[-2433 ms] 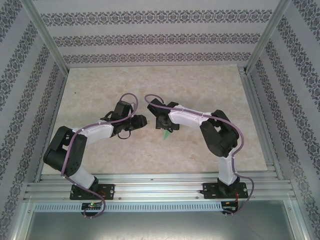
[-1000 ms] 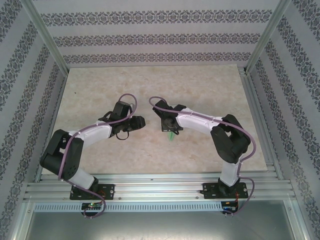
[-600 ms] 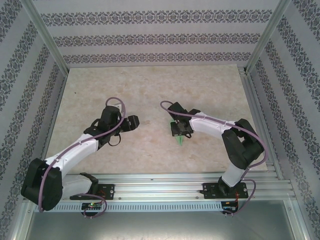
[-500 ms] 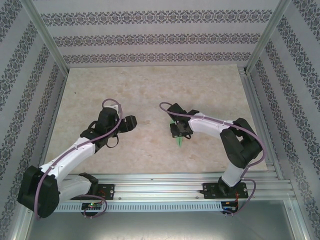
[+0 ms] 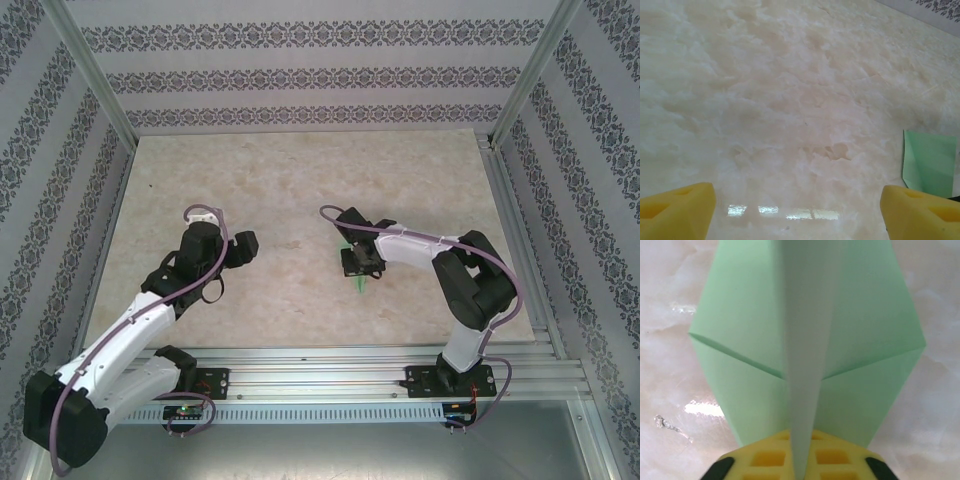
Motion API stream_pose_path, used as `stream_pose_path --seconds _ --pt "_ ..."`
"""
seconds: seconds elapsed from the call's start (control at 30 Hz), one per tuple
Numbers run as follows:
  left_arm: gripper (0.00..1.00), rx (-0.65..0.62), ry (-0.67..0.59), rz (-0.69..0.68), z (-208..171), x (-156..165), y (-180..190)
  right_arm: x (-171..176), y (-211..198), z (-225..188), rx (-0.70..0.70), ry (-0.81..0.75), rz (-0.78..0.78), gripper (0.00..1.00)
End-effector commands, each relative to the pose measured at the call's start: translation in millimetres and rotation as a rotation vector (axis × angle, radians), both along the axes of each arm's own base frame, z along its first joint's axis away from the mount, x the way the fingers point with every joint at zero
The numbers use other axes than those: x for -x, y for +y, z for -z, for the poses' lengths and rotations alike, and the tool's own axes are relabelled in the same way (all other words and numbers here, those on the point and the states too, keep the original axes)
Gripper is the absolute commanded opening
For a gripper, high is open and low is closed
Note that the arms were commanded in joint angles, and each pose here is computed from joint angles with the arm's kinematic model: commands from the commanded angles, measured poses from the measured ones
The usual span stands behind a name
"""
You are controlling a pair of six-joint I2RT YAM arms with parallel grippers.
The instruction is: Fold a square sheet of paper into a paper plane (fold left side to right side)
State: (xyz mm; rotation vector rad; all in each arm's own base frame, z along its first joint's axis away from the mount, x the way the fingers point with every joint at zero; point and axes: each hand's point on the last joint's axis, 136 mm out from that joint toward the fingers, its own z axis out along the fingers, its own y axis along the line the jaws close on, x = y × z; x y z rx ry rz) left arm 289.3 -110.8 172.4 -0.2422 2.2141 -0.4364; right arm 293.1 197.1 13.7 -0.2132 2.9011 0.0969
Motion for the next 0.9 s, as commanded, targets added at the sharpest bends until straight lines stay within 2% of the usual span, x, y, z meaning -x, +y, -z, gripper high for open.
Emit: stream_pose_path --seconds 0.0,0.1,0.37,0.63,0.87 --pt "0.91 -0.075 -0.022 -0.041 -6 7 19 -15 4 -19 -0.033 -0.029 -0.012 0.04" --pt "1.0 -0.095 -0.054 -0.065 -15 12 28 -37 -1 -42 -0.042 -0.075 -0.021 0.03" --pt "1.0 -0.136 -0.074 -0.101 -20 24 44 -126 -20 -64 -0.026 -0.146 -0.008 0.03" --pt "1.0 -0.144 -0.066 -0.076 -21 29 43 -198 -26 -47 0.008 -0.152 -0.014 0.03" --pt "1.0 -0.156 -0.06 -0.085 -21 31 47 -221 -31 -18 -0.006 -0.08 0.0 0.04"
